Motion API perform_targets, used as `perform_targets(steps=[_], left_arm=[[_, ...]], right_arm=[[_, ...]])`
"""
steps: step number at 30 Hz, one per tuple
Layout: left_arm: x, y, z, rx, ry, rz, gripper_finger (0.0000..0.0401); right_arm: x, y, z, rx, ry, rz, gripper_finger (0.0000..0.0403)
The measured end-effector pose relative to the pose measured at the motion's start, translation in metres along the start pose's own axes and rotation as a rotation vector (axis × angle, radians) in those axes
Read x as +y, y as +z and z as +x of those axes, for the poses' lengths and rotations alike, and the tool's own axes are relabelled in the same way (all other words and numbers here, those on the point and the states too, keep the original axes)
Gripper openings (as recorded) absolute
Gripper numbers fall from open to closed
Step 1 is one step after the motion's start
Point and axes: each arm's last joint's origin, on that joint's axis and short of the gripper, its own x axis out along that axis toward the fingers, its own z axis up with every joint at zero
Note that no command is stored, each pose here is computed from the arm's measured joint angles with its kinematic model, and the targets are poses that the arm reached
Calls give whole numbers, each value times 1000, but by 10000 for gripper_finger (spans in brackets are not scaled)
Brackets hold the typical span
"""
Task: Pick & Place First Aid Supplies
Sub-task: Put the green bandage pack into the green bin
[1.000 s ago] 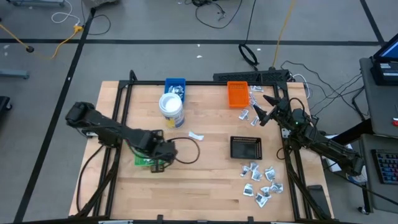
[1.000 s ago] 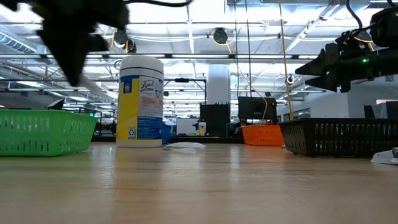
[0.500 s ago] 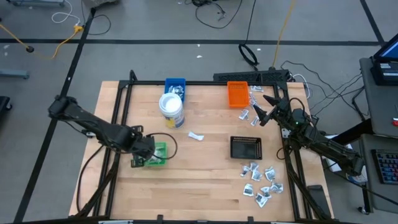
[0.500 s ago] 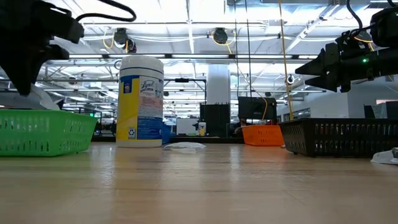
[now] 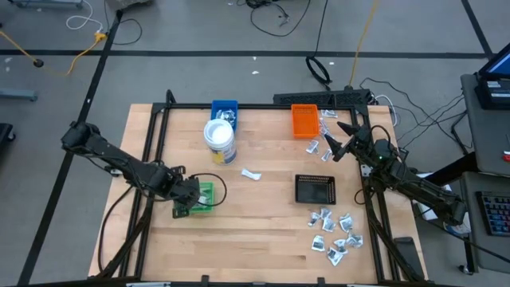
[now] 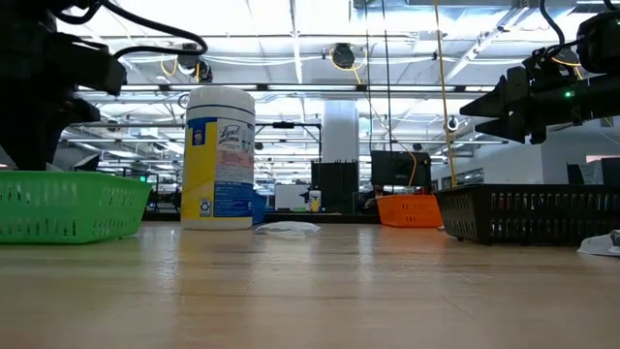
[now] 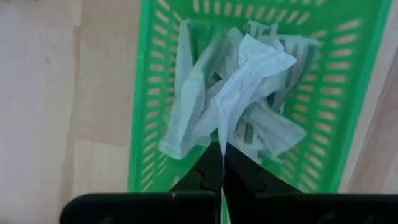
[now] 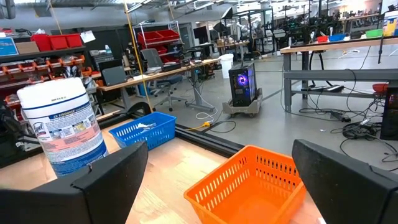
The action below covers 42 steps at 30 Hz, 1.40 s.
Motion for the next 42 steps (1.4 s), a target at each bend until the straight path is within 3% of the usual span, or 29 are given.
perform_targets(steps=[7, 15, 20, 26, 33, 42], left_arm=[[0, 0, 1, -4, 2, -46, 60], [0, 6, -17, 10, 6, -83, 196], [-3, 26, -36, -71, 57, -82, 251], [-14, 59, -41, -93, 98, -41, 281], [-26, 107, -40, -81, 108, 114, 299], [-40, 174, -30, -57, 4, 290, 302]], right_arm=[[0, 0, 0, 0, 0, 0, 393], [0, 0, 0, 0, 0, 0, 393], [0, 0, 0, 0, 0, 0, 393], [0, 0, 0, 0, 0, 0, 393], [0, 0, 0, -1, 0, 0, 393], [0, 0, 0, -1, 0, 0, 393]])
